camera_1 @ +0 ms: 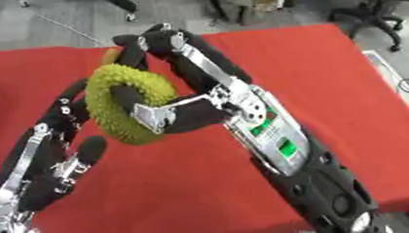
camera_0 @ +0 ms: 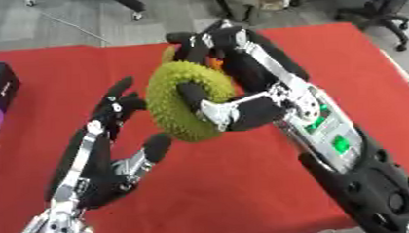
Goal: Pick up the objects with one hand, pass them to the other hand, and then place them into the box on the other side of the table.
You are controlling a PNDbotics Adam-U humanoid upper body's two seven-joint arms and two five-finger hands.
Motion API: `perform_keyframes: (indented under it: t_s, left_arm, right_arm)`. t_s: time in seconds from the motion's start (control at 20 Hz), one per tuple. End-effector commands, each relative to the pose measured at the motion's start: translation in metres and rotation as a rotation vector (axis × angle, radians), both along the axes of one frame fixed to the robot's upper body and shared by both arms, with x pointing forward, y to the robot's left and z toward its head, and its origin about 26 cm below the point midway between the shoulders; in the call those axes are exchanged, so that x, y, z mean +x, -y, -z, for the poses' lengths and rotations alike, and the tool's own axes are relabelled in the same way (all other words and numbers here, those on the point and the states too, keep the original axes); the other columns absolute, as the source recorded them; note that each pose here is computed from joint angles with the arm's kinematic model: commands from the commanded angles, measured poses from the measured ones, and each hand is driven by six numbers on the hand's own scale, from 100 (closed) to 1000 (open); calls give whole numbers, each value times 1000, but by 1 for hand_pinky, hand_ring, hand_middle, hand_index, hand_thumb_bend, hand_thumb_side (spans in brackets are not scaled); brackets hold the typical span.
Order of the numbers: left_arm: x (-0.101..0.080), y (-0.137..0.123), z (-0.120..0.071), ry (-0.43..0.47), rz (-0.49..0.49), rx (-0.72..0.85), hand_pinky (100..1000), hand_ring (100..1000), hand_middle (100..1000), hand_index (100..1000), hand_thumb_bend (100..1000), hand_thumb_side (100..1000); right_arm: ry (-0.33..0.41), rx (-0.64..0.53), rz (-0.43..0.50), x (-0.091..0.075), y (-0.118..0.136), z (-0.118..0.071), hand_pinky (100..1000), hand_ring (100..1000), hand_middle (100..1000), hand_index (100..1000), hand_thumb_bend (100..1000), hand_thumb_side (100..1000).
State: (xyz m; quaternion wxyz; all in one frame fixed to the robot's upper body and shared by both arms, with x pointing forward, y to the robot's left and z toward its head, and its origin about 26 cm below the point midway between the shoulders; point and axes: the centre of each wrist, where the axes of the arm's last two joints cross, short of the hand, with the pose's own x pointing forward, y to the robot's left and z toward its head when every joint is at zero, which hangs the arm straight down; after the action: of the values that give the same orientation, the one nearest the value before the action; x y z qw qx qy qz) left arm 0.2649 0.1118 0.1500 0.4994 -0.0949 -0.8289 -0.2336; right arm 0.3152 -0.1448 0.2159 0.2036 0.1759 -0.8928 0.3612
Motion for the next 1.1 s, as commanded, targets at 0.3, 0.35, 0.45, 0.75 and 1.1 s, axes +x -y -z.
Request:
perform_keyframes:
  t_s: [0.3, 0.35, 0.45, 0.75, 1.1]
  left_arm:
    - [-3, 14, -16, 14, 53, -56, 1000, 988, 1000, 740, 653, 617]
    - [-3, 15, -17, 13, 56, -63, 1000, 983, 1000, 739, 644, 613]
    - [-3, 19, -18, 10, 66, -80, 1000, 977, 1000, 737, 637, 610]
    - [-7, 23, -24, 13, 96, -91, 991, 896, 933, 670, 464, 462]
    - [-9, 22, -24, -16, 102, -90, 900, 721, 712, 465, 100, 349]
  right_arm:
    - [13, -10, -28, -1, -2, -3, 926, 604, 250, 420, 100, 146]
    - [13, -14, -30, -1, -2, -2, 926, 604, 249, 420, 100, 146]
    - [12, -20, -34, -1, -3, -1, 927, 604, 249, 420, 100, 147]
    - [9, -32, -37, 0, -3, 1, 927, 603, 248, 420, 100, 148]
    - [7, -24, -35, 0, -2, 0, 928, 603, 251, 422, 100, 151]
